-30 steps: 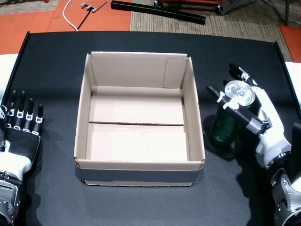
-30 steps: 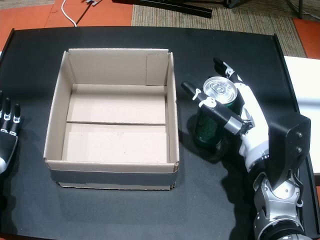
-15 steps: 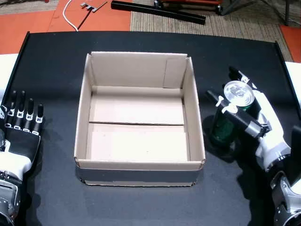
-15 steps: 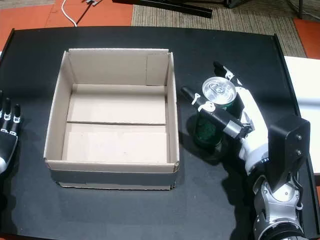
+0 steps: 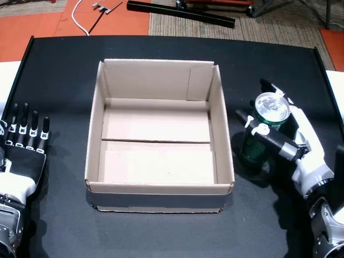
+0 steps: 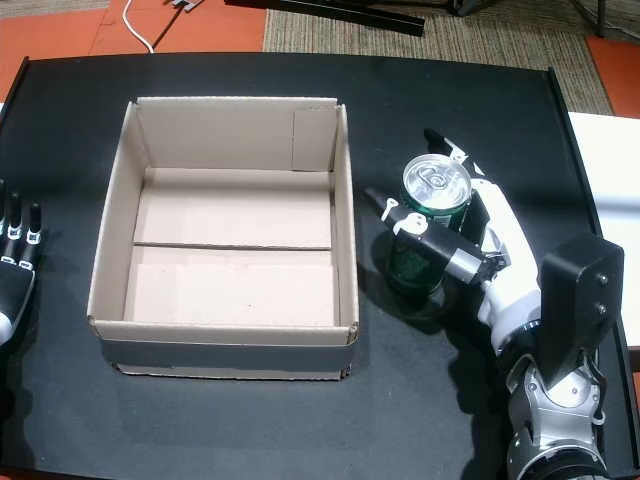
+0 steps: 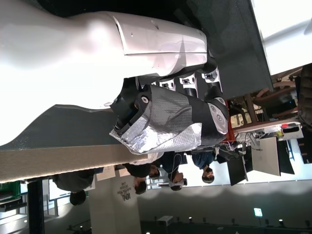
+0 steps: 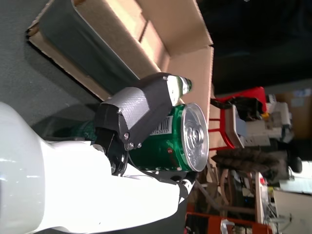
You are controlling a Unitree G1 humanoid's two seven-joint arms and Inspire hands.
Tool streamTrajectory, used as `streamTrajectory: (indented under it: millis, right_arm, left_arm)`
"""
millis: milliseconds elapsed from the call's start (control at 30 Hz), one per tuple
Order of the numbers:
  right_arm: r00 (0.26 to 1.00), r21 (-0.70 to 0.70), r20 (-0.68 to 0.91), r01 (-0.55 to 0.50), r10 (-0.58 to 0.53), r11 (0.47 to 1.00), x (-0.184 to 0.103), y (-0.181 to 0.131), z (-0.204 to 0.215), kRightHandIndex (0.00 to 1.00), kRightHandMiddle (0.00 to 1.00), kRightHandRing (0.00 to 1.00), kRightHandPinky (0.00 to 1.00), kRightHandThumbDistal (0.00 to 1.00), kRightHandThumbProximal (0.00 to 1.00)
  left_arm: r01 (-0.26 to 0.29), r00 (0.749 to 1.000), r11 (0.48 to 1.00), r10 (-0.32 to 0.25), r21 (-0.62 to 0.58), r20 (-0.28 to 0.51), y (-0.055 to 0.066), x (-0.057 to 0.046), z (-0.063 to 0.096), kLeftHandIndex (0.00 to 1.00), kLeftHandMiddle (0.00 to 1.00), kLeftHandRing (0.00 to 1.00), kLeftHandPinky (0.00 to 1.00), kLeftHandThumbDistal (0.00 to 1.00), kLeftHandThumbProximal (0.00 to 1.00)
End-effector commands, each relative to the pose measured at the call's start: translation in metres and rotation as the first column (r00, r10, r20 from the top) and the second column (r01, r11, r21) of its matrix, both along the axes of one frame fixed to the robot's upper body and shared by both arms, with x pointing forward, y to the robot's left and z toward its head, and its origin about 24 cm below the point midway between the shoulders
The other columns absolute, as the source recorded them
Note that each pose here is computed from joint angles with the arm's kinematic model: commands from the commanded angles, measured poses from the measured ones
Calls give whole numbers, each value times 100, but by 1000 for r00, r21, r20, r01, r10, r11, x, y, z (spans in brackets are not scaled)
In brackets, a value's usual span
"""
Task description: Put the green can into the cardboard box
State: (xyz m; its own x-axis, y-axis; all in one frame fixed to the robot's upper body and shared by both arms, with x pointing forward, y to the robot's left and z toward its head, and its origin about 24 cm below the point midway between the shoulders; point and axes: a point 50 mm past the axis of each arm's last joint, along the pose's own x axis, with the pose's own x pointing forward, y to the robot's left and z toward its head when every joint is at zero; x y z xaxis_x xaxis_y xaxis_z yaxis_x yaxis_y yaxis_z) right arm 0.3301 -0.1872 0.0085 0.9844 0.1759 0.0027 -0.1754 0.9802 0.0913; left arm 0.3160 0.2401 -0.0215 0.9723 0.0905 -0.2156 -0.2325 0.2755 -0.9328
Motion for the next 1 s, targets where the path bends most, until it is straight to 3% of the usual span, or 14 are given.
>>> streamTrajectory:
  millis: [0,133,233,400,467,733,767,867,900,933,967]
  right_arm:
    - [998,25,-38,42,-41,999,-4,0,-7,77,75,77,81,75,4]
    - [995,-22,-45,85,-86,996,-3,1,-8,59,56,60,65,19,0]
    - [994,-71,-21,109,-111,992,-4,1,-7,48,46,50,56,1,0]
    - [992,-69,-4,124,-125,990,-5,1,-7,43,41,43,48,0,0]
    - [993,-55,-2,121,-121,991,-5,1,-7,40,39,41,46,0,0]
    - [994,-69,8,112,-112,991,-4,0,-5,30,29,32,38,0,0]
    - [994,-77,9,112,-111,991,-4,0,-4,28,26,29,37,0,4]
    - [993,-128,4,122,-122,984,-2,0,-4,4,4,12,26,0,42]
    - [992,-142,6,124,-124,982,-2,0,-3,1,1,7,24,0,52]
    - [992,-170,12,127,-126,977,-1,0,-2,0,0,4,22,0,55]
    - [992,-198,20,130,-129,972,0,0,-1,0,1,5,21,0,50]
  left_arm:
    - [-1,981,1000,-3,-21,-196,-7,-30,-36,46,44,55,69,2,48]
    - [-6,980,1000,1,-26,-200,-6,-30,-37,46,45,56,69,3,47]
    - [-7,980,999,0,-35,-197,-6,-31,-37,49,47,57,71,1,47]
    - [-17,979,999,8,-42,-202,-6,-30,-37,48,47,58,72,0,49]
    - [-17,979,999,8,-42,-204,-6,-30,-37,47,46,56,67,1,48]
    - [-18,980,999,8,-47,-199,-6,-30,-36,47,46,56,69,0,49]
    - [-18,980,999,9,-47,-199,-6,-29,-36,47,46,56,69,0,49]
    - [-19,979,999,10,-45,-203,-6,-29,-36,47,46,55,67,0,49]
    - [-17,979,999,8,-43,-201,-7,-29,-36,47,46,55,68,0,50]
    - [-15,980,999,6,-43,-201,-7,-29,-36,47,45,55,68,0,50]
    - [-16,980,999,7,-45,-200,-7,-29,-36,46,44,55,68,0,49]
